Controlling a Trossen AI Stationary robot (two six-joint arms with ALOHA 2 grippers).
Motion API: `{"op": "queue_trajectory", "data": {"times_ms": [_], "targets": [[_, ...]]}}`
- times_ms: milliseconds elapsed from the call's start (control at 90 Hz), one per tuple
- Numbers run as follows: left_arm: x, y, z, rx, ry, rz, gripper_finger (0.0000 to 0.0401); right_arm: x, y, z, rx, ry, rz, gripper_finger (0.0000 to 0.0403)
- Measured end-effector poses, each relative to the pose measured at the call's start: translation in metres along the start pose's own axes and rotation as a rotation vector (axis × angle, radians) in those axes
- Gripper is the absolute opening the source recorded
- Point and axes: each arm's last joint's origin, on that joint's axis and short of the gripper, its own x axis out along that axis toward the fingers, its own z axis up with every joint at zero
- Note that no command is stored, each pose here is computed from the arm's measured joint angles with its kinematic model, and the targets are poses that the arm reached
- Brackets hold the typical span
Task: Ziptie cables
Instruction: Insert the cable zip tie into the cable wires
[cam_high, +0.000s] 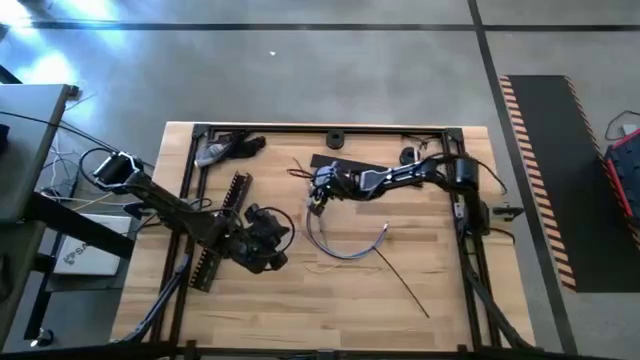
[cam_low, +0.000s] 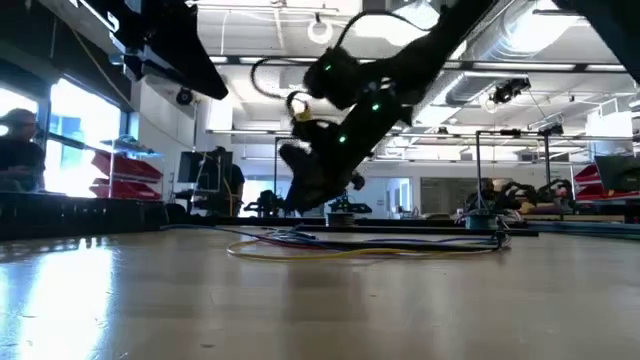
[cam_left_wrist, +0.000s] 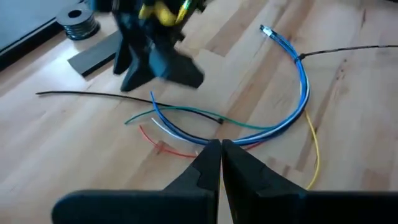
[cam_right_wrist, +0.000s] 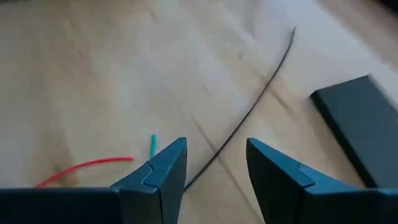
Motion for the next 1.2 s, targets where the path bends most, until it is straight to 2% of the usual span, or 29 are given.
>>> {"op": "queue_trajectory", "data": {"times_ms": [200,267,378,556,656,833,933,1067,1200], "targets": [[0.0,0.0,0.0,-0.004,0.0,0.0,0.0,0.025,-0.001,0.003,-0.011,0.14,-0.078,0.0139],[0.0,0.0,0.0,-0.006,-0.002,0.001,0.0,0.03,-0.003,0.001,-0.008,0.184,-0.057,0.0107],[0.0,0.0,0.001,-0.008,-0.009,0.005,0.0,0.034,-0.003,-0.003,-0.005,0.203,-0.026,0.0021],[0.0,0.001,0.001,-0.007,-0.02,0.021,0.0,0.021,-0.004,0.007,0.018,0.173,-0.022,0.0002],[0.0,0.0,0.0,-0.011,-0.023,0.022,0.0,0.005,-0.003,0.016,0.01,0.167,-0.008,0.0],[-0.004,0.0,-0.004,-0.005,-0.029,0.045,0.0,-0.041,-0.003,0.044,-0.005,0.045,0.044,0.0],[-0.006,0.001,-0.008,-0.02,-0.026,0.054,0.0,-0.062,-0.007,0.038,-0.013,0.033,0.075,0.0],[-0.005,-0.001,-0.02,-0.018,-0.052,0.041,0.0,-0.105,-0.013,0.032,-0.003,-0.063,0.121,0.0],[0.001,0.002,-0.035,-0.035,-0.093,0.03,0.0,-0.146,-0.01,0.015,-0.006,-0.14,0.173,0.0]]}}
